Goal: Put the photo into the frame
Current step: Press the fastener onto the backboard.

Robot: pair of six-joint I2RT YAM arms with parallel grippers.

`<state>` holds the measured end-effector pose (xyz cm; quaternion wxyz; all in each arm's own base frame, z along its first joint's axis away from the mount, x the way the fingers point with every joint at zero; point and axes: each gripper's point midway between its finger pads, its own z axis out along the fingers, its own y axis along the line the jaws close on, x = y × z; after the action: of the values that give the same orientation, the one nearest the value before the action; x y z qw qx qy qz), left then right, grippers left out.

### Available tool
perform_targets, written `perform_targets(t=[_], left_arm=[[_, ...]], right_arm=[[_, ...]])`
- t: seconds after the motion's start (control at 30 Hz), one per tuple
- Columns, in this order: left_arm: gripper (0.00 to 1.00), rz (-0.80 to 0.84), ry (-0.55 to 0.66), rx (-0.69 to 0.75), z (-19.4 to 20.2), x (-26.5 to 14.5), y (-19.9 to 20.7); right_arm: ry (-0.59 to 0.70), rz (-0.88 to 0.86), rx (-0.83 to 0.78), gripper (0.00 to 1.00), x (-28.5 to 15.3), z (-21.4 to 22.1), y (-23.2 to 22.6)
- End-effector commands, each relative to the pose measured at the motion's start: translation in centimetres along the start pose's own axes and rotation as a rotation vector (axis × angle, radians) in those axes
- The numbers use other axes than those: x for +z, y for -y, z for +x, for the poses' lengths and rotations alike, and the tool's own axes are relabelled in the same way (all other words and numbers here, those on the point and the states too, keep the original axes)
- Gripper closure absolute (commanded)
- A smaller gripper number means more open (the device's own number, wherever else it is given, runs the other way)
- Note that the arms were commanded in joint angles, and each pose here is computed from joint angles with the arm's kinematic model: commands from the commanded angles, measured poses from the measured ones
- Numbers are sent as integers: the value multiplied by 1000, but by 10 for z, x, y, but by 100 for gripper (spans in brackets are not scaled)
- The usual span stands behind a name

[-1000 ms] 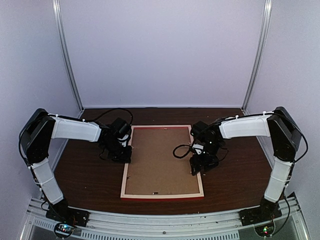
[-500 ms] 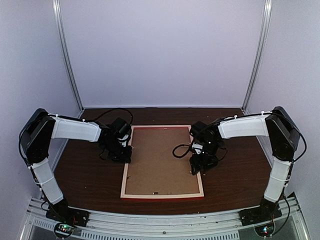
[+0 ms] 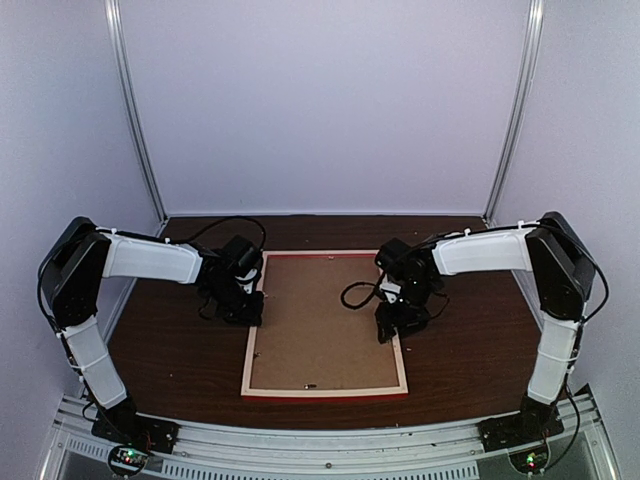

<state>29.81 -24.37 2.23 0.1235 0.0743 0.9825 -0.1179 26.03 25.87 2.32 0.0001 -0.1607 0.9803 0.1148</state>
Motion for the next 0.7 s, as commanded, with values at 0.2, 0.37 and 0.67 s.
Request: perform_targets(t=[0.2, 0.37, 0.67], left_arm=[[75, 15, -58, 42, 18, 20, 5], [75, 14, -56, 44, 18, 20, 5], [75, 11, -59, 41, 19, 21, 4]], right_arm=[[5, 18, 35, 51, 17, -9, 9], [-6, 20, 41, 58, 18, -5, 14], [-22, 5, 50, 66, 22, -2, 16]])
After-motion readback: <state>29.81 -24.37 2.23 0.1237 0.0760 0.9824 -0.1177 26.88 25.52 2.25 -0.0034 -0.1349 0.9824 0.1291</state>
